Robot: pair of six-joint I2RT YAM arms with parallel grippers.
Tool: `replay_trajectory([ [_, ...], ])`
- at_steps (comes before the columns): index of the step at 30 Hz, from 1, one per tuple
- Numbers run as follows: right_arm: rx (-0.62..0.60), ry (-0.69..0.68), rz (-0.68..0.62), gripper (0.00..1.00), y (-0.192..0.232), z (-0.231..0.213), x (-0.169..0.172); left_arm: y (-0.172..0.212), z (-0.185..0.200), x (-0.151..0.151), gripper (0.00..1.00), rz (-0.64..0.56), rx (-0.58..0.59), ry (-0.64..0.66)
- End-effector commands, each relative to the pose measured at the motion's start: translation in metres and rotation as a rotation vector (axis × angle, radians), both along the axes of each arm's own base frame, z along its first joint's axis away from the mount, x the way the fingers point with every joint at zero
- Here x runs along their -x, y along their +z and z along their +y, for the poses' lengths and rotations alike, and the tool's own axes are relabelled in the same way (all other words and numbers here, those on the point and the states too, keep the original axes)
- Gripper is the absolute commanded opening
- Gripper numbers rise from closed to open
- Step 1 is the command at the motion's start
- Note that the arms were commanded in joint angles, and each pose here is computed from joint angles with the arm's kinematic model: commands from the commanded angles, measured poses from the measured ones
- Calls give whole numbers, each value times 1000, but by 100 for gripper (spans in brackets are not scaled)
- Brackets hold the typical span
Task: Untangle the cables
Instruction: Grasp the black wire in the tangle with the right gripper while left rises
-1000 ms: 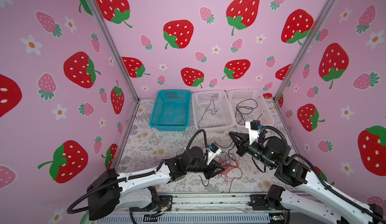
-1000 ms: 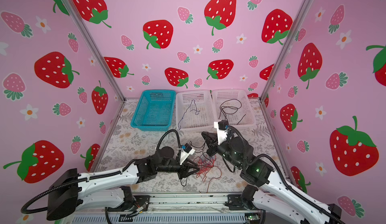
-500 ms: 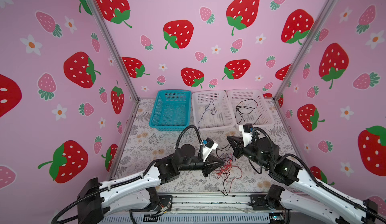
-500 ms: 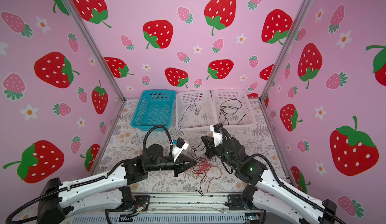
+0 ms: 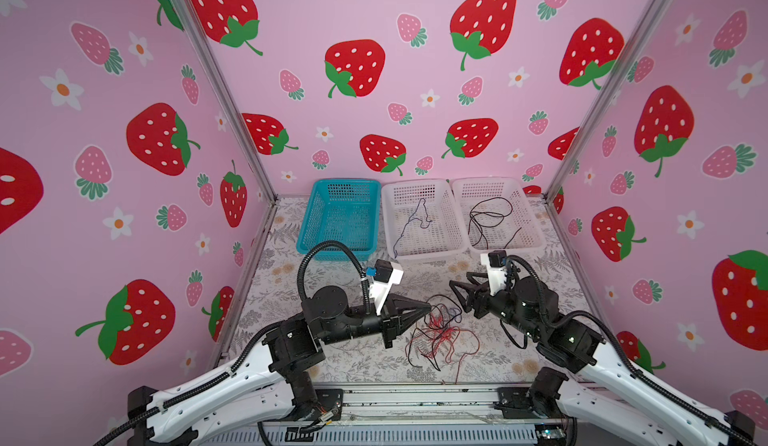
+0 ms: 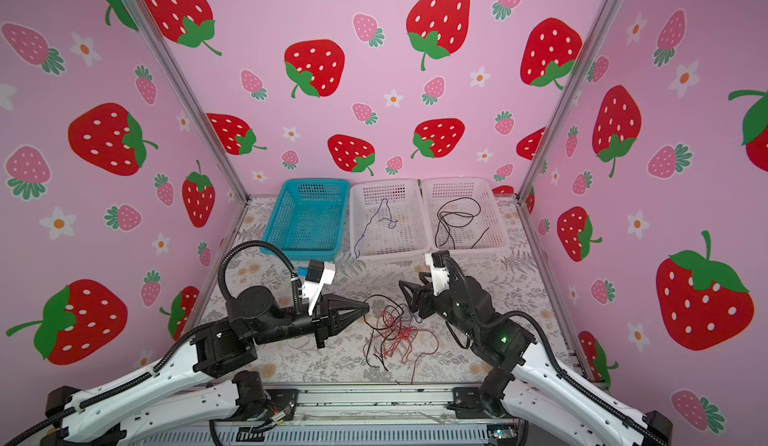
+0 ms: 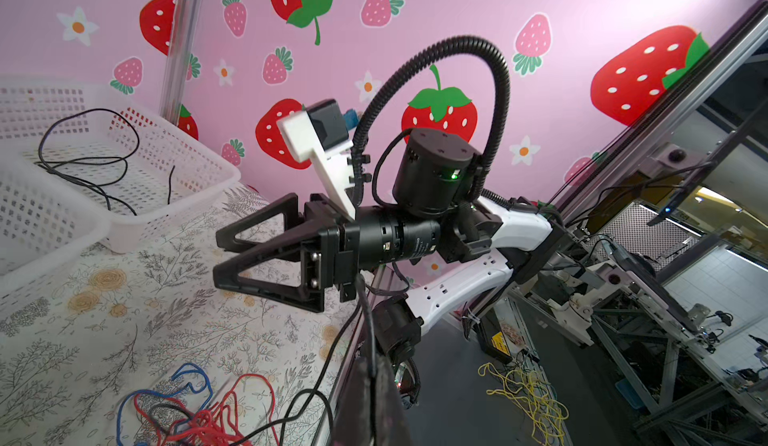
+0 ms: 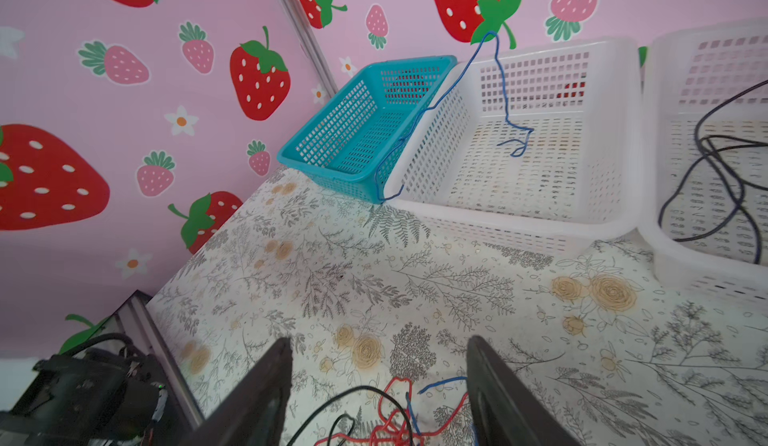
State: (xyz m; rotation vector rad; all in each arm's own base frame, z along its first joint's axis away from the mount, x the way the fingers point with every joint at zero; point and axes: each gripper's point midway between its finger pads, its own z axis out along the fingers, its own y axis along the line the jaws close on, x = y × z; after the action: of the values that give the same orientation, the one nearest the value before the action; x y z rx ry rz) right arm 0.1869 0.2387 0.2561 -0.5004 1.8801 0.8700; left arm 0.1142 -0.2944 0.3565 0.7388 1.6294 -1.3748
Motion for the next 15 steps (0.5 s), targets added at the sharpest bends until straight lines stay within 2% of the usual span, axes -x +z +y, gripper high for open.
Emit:
replay_trajectory([
  [1,-51,125,-7,66,1,10,19,27,10,1,0,-28,31,25],
  [5,-36,113,18,66,-13,8,19,41,24,-1,0,-64,35,81],
  [9,-82,212,14,65,-18,18,32,68,41,-3,0,-114,82,141],
  [15,-188,312,-149,68,28,19,50,94,51,-16,0,-118,116,239],
])
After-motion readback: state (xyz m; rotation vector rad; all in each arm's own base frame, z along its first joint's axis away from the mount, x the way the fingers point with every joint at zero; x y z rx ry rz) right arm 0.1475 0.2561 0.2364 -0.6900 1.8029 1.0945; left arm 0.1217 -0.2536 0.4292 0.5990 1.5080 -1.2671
